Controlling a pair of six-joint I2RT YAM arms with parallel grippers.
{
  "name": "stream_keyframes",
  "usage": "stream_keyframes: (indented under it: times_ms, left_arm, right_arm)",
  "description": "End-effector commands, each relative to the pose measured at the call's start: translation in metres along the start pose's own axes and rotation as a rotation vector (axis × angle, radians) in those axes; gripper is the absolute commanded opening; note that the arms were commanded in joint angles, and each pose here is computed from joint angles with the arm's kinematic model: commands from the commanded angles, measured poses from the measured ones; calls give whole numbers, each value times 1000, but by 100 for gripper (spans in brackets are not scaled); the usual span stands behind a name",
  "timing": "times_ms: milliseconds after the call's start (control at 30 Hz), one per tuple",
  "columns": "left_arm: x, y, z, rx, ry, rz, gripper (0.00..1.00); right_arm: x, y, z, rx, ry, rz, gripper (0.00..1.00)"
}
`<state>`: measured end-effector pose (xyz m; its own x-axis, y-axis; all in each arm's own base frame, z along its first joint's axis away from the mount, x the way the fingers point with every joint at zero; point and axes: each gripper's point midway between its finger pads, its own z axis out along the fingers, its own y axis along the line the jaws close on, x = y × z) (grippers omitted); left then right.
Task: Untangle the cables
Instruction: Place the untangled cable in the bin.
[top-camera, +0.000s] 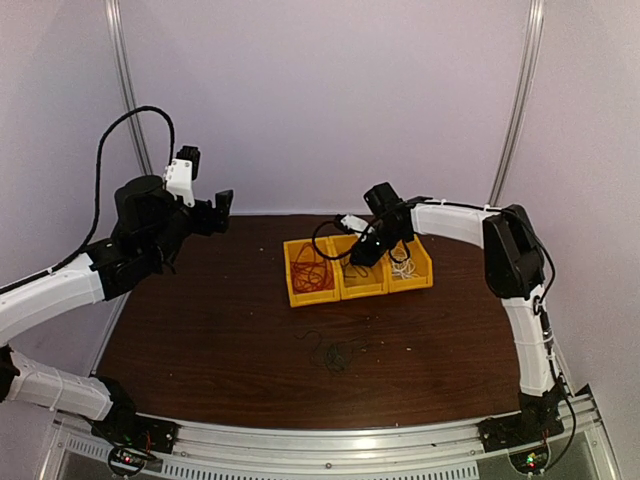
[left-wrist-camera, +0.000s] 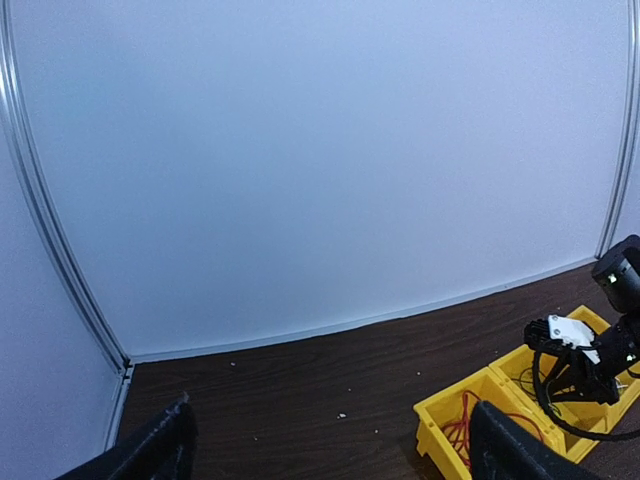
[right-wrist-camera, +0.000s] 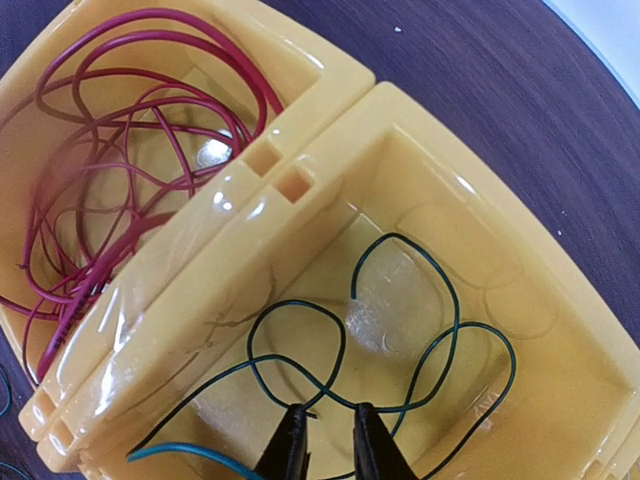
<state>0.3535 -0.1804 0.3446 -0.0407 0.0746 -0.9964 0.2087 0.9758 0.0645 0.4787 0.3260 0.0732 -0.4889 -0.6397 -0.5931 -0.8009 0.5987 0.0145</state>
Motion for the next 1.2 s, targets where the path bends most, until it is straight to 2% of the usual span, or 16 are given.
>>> stream_keyframes:
  times_ms: [0,133,300,567,733,900,1067,1167]
  left_arm:
    - [-17,1,-4,10,-58,-23,96]
    - [-19,-1,-6,25,-63,-24,96]
    - [-19,-3,-5,35,-62,-24,96]
    - [-2,-22,8,105,-5,-3,94]
    - [22,-60,17,284,81,34,89]
    - [50,-99,23,462,203,57,69]
    - [68,-133,9,538,289,48,66]
    - [92,-133,2,521,385,-49,65]
  right_arm:
    - [-8,1,-20,53,19,-3,24]
    - [-18,4,-54,86,27,-24,35]
    - [-6,4,-78,117,84,-44,41]
    - [-6,12,-123,147,54,-69,51]
    - [10,41,-161,103,-39,-174,50]
    - [56,78,-175,9,-66,-271,46]
    - [89,127,-178,-161,-117,-367,43]
    - [100,149,-167,-207,-112,-420,43]
